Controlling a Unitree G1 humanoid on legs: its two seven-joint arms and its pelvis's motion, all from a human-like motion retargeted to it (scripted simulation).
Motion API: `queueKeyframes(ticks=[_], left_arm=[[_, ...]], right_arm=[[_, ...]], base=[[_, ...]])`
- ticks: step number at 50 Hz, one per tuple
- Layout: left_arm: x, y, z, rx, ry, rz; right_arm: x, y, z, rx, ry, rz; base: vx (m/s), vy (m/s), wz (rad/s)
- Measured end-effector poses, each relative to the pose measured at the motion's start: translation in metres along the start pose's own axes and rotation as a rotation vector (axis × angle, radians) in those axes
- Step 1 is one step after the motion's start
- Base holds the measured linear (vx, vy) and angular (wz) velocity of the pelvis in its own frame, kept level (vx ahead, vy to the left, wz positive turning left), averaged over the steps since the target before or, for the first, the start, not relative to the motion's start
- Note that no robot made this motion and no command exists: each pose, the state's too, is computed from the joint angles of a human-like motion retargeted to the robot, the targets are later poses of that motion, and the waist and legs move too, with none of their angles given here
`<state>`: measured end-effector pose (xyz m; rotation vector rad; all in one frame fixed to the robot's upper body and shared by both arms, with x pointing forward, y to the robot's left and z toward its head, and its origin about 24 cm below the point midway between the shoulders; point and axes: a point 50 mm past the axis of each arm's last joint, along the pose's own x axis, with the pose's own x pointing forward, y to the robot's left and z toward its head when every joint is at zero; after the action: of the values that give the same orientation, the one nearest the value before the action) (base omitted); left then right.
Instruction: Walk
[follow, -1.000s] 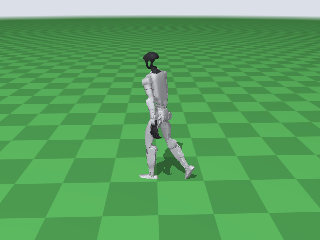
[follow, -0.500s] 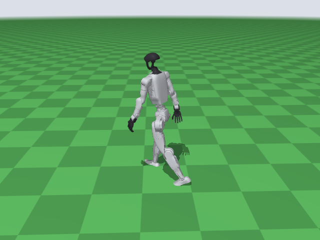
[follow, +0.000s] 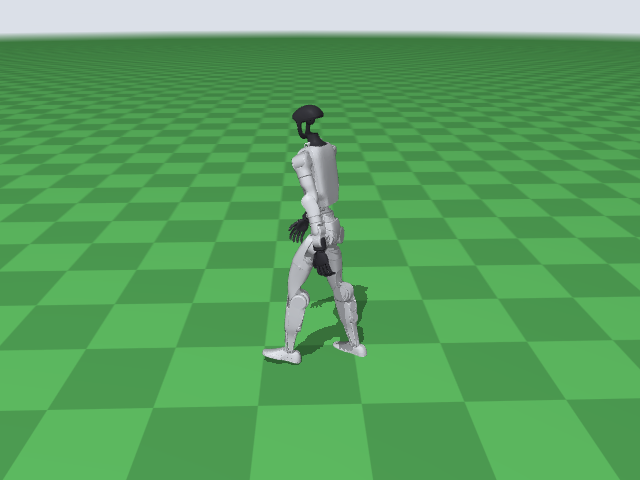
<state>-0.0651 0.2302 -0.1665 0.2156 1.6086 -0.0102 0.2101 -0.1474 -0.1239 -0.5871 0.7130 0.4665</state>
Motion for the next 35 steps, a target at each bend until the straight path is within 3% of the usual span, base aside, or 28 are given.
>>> queueKeyframes(ticks=[6,12,20,28,35], left_arm=[[-0.006,-0.009,-0.037,-0.080,0.104,-0.020],[-0.005,-0.010,-0.030,-0.078,0.111,-0.038],[0.001,0.029,0.082,0.076,-0.166,0.037],[-0.035,0.053,0.219,0.084,-0.597,0.113],[-0.066,0.067,0.270,0.103,-0.798,0.148]], right_arm=[[-0.003,0.006,-0.007,-0.018,0.014,0.029],[-0.027,0.033,-0.063,0.002,0.192,0.106],[-0.079,0.057,-0.138,0.098,0.459,0.164],[-0.131,0.068,-0.189,0.136,0.677,0.206],[-0.136,0.069,-0.193,0.155,0.723,0.218]], base=[[0.85,0.11,-0.48],[0.92,0.19,-0.64],[0.69,0.15,-0.17],[0.68,0.04,0.22],[0.68,-0.36,-0.24]])
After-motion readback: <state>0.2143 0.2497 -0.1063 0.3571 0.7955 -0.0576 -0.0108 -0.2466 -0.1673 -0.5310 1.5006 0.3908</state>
